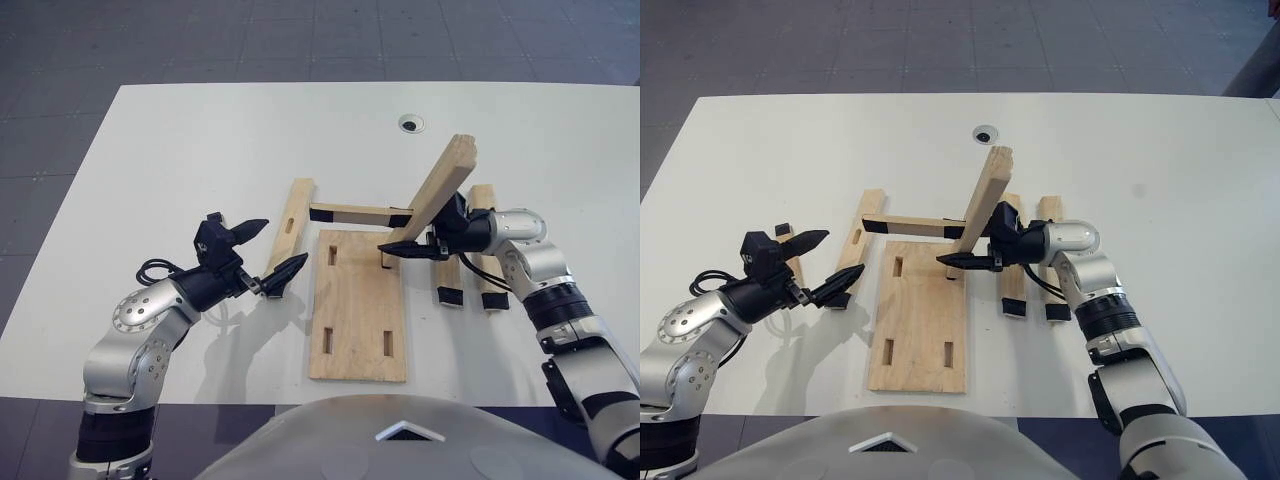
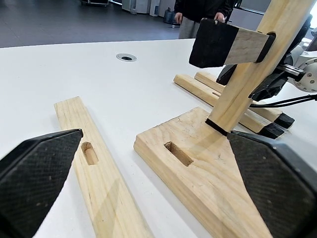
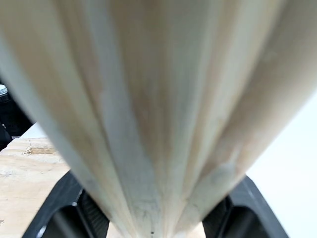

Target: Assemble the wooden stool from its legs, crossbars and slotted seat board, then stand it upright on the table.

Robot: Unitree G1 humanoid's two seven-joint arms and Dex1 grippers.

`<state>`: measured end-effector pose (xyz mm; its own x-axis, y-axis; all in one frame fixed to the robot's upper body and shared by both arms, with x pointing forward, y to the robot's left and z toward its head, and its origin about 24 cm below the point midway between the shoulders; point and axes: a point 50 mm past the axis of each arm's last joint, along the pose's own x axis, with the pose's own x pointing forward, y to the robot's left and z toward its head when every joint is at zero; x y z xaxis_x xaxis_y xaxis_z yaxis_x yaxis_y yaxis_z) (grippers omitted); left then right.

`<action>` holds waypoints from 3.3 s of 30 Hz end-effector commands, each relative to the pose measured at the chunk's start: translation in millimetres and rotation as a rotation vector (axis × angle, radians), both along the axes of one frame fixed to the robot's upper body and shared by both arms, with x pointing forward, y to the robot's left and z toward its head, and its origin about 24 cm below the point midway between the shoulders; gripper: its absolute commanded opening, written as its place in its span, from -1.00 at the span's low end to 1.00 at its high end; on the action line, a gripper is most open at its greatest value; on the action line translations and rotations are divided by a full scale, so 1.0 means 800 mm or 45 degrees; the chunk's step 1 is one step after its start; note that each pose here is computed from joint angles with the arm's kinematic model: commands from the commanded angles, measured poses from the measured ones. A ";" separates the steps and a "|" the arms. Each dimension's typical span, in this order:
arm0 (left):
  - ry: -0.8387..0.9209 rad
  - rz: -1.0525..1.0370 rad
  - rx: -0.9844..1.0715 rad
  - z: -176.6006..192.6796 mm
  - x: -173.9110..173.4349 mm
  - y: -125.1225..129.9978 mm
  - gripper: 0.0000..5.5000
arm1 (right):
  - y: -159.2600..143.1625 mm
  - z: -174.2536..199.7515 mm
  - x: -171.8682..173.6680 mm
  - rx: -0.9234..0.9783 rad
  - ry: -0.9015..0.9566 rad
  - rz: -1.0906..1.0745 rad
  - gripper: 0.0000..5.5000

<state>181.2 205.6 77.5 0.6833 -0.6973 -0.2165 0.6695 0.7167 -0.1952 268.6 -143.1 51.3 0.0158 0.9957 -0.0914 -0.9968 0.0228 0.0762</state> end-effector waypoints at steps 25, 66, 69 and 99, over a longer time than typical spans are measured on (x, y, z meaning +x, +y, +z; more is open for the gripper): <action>-0.013 0.027 0.005 0.002 -0.002 -0.007 1.00 | -0.069 -0.002 -0.032 -0.440 0.074 -0.087 0.99; -0.022 0.054 0.030 -0.004 -0.032 -0.013 1.00 | -0.202 0.007 -0.110 -0.649 0.106 -1.123 0.99; -0.025 0.052 0.033 -0.002 -0.034 -0.012 1.00 | -0.205 0.000 -0.111 -0.678 0.124 -1.106 0.99; -0.022 0.056 0.042 0.004 -0.042 -0.018 1.00 | -0.211 -0.055 -0.137 -0.831 0.362 -1.117 -0.23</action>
